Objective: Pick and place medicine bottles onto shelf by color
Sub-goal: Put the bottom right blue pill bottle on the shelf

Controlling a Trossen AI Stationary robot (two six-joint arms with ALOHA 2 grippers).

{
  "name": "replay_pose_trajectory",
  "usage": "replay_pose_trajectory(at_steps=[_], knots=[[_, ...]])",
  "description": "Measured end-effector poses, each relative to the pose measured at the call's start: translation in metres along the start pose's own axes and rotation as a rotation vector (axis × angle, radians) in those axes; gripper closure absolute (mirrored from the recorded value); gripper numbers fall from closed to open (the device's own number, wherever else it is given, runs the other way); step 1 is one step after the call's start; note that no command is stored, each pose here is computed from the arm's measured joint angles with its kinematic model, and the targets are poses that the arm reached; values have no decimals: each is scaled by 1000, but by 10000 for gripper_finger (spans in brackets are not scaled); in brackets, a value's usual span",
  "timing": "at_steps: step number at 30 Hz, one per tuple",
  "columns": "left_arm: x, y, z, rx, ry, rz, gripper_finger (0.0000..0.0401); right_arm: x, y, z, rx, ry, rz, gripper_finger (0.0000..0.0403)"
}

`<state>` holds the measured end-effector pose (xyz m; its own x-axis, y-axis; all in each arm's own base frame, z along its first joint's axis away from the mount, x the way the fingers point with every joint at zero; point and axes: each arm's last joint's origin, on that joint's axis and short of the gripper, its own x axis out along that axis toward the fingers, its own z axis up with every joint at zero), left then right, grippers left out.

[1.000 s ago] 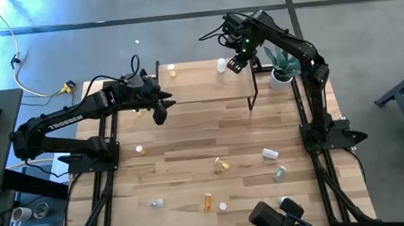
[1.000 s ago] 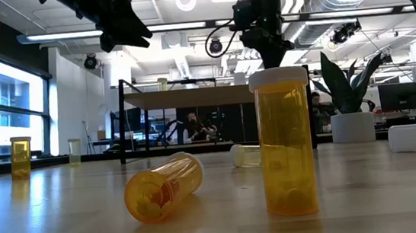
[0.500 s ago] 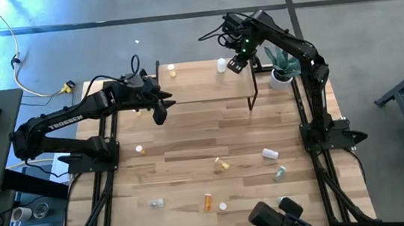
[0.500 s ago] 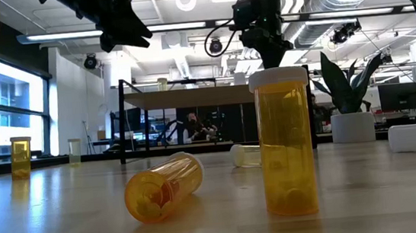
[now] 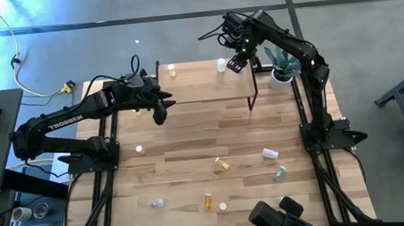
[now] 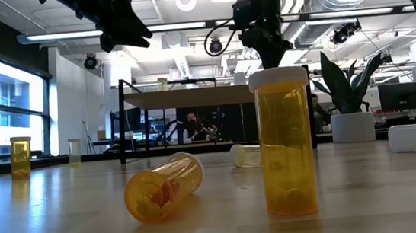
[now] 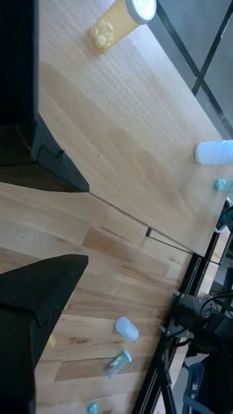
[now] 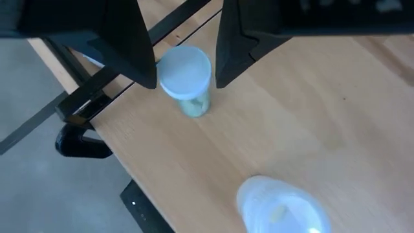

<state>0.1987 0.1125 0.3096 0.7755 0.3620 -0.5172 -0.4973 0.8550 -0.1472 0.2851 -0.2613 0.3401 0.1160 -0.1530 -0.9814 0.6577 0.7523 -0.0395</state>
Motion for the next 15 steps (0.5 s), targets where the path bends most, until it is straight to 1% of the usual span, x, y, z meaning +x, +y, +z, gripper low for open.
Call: replay_pose_trajectory(at_steps=[4,15], knots=[[0,0,0,0,0,0,243,0,-1,0,-7,-4,-39,253],[0,0,0,0,0,0,243,0,-1,4,-23,-37,-39,253]])
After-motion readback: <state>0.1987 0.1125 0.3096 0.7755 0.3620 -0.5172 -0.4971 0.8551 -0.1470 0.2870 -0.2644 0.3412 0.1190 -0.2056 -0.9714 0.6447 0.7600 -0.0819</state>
